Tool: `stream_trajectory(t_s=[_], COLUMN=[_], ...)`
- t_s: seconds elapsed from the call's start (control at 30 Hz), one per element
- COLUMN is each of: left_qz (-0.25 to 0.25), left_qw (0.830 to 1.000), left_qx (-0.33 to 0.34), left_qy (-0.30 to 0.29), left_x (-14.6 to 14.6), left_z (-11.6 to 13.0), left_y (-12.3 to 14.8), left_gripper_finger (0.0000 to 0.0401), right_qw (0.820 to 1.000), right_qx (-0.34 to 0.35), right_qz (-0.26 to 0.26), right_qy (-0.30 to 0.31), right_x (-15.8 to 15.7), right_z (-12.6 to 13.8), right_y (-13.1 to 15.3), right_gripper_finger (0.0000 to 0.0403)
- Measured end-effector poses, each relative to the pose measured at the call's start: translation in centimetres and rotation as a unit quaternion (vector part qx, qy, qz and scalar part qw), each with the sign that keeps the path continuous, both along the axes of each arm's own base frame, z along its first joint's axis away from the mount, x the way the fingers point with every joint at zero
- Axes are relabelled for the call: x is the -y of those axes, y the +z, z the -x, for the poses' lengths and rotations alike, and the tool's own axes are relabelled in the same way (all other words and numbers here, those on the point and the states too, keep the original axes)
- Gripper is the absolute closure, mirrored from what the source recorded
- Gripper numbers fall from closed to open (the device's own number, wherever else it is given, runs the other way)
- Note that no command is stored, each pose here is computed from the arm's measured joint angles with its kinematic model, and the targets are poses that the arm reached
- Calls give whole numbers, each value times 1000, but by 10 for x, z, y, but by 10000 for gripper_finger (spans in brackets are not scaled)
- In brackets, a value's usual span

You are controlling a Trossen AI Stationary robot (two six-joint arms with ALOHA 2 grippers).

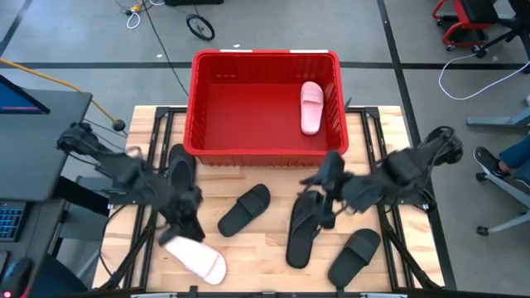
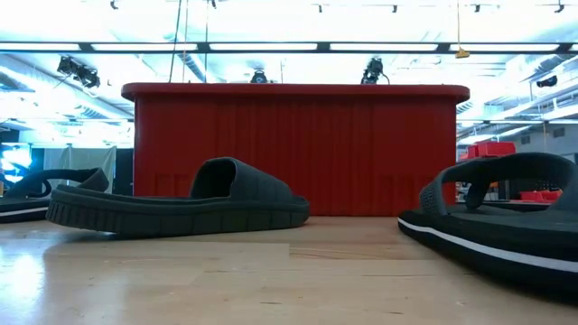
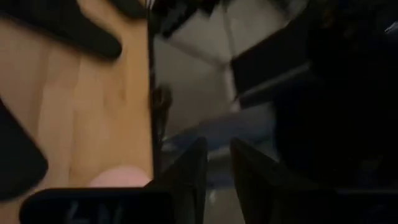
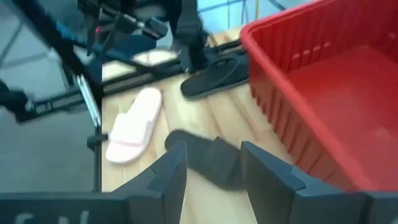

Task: Pick and place slides into bin
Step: Put the pink slide into the red bin

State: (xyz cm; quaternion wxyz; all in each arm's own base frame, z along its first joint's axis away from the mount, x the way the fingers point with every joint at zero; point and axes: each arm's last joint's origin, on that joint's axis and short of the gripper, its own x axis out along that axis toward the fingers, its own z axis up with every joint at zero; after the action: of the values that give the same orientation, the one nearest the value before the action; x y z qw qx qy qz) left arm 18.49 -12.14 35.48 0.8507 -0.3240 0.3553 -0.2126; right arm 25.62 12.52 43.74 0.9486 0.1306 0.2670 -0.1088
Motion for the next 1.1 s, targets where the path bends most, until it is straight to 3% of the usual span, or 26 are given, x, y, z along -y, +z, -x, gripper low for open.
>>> stream_trajectory(t_s=[0.13,0.23,0.4,0.57,0.73,1.0,1.1], left_qz=[12,21,-14,-65,-83,-74,-59], left_qw=[996,982,945,899,883,870,858], left_qx=[-90,-179,-311,-414,-441,-463,-483], left_qy=[24,56,102,127,138,151,167], left_x=[25,41,64,72,77,73,70], left_z=[-18,-28,-36,-42,-47,-41,-36], left_y=[-26,-49,-94,-135,-154,-147,-141], left_gripper_finger=[337,339,324,293,258,205,191], right_qw=[999,997,994,991,988,987,987], right_qx=[-35,-63,-91,-116,-132,-133,-132], right_qz=[12,-7,-49,-41,-39,-47,-46], right_qy=[23,41,31,48,63,76,76], right_x=[-19,-32,-55,-80,-100,-112,-112], right_z=[-14,-24,-32,-34,-32,-22,-22], right_y=[-19,-33,-53,-72,-85,-86,-85], right_gripper_finger=[247,247,247,247,247,247,247])
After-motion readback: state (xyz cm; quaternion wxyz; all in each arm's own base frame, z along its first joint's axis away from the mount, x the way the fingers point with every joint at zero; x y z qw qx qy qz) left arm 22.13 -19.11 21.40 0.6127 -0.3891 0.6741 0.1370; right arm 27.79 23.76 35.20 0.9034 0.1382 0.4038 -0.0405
